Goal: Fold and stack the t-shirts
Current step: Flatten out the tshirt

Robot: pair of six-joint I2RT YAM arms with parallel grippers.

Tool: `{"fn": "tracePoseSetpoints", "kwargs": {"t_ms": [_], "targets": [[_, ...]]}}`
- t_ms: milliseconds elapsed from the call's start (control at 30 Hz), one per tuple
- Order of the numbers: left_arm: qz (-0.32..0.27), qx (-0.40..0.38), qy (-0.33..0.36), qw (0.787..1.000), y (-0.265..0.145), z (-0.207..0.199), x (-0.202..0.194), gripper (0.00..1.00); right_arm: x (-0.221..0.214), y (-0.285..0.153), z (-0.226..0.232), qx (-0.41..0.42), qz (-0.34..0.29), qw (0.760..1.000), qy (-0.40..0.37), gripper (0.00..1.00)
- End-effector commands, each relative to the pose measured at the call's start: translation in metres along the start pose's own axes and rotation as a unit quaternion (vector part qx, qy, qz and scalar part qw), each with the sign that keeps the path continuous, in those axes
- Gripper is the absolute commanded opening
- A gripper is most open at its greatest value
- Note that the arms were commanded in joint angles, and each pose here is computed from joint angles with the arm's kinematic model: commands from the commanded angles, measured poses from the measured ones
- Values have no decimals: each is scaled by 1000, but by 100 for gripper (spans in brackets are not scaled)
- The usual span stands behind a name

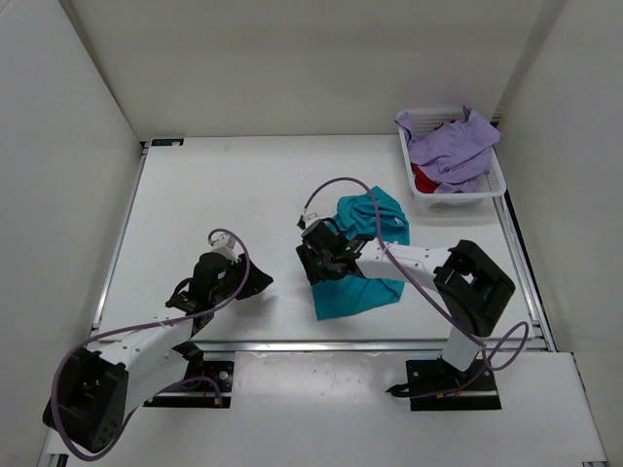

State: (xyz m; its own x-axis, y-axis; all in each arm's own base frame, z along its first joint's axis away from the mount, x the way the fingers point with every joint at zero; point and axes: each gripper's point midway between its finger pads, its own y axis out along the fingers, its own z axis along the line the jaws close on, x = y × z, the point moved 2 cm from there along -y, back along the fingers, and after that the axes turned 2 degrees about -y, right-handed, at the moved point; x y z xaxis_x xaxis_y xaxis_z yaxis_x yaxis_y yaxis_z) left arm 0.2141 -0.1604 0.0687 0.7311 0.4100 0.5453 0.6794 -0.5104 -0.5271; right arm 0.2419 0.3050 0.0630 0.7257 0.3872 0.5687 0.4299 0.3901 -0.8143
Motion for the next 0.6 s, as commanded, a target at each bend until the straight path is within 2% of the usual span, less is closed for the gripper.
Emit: {"fn": "tracePoseSetpoints", "kwargs": {"t_ms": [0, 400, 567], "targets": [[15, -3, -1, 1000, -2, 5, -9, 50, 31, 3, 2, -48, -45, 998, -1, 43], [13, -8, -8, 1000, -3, 8, -9, 50, 23, 31, -6, -171, -11, 985, -6, 41], [18, -8, -6, 1000, -3, 10, -14, 50, 24, 33, -4, -190, -14, 982, -1, 33]]}}
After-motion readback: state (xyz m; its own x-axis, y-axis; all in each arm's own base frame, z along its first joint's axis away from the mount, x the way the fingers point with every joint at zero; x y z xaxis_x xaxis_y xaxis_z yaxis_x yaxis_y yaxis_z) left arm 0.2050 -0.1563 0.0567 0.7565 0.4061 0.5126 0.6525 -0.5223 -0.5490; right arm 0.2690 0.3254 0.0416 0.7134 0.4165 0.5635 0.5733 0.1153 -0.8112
